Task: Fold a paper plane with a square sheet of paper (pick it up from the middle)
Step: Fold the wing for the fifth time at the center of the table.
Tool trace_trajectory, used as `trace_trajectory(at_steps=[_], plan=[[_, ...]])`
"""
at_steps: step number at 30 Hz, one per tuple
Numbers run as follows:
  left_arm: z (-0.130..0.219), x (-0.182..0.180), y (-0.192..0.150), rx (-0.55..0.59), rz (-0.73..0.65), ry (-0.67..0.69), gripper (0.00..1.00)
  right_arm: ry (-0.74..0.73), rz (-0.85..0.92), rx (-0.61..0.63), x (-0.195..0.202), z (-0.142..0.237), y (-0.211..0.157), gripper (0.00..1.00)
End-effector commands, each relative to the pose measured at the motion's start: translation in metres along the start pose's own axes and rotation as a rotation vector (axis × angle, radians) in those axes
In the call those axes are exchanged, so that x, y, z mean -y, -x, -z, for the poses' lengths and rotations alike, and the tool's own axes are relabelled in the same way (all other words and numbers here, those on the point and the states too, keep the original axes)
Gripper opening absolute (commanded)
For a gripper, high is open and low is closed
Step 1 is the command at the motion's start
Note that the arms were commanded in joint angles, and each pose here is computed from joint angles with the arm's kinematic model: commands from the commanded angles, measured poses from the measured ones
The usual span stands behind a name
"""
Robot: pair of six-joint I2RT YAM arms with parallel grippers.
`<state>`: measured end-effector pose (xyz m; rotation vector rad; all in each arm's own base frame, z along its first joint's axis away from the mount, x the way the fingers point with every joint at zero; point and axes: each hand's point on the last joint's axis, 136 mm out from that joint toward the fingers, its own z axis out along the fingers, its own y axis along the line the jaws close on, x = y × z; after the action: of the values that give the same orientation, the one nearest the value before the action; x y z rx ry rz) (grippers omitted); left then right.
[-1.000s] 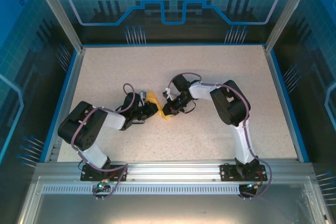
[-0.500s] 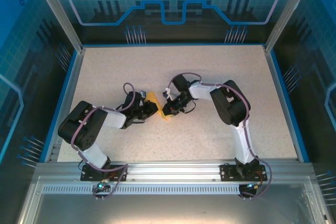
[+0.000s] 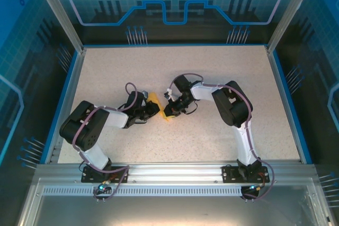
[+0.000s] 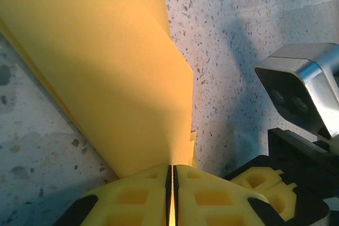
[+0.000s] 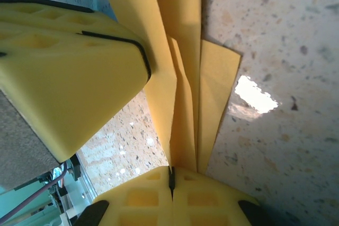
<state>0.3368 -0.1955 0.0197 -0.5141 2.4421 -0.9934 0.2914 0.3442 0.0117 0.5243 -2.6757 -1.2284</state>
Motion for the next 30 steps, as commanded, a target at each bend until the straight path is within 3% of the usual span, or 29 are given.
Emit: trace_trajectory(at_steps=[1,7,16,22,30], plan=[[-0.005,-0.010,0.004,0.008,-0.029,0.062,0.14,-0.084,-0.084,-0.058,0.031,-0.010,-0.016,0.05],[-0.007,-0.020,0.001,-0.014,-0.022,0.118,0.12,-0.076,-0.067,-0.038,0.022,-0.005,-0.010,0.06],[-0.008,-0.042,-0.013,-0.084,-0.023,0.217,0.11,-0.071,-0.030,0.050,-0.004,0.026,0.000,0.20],[-0.010,-0.043,-0.015,-0.097,-0.021,0.212,0.11,-0.093,0.025,0.105,-0.021,0.042,0.003,0.18],[-0.010,-0.042,-0.014,-0.093,-0.019,0.209,0.11,-0.109,0.033,0.070,-0.022,0.021,0.011,0.16]])
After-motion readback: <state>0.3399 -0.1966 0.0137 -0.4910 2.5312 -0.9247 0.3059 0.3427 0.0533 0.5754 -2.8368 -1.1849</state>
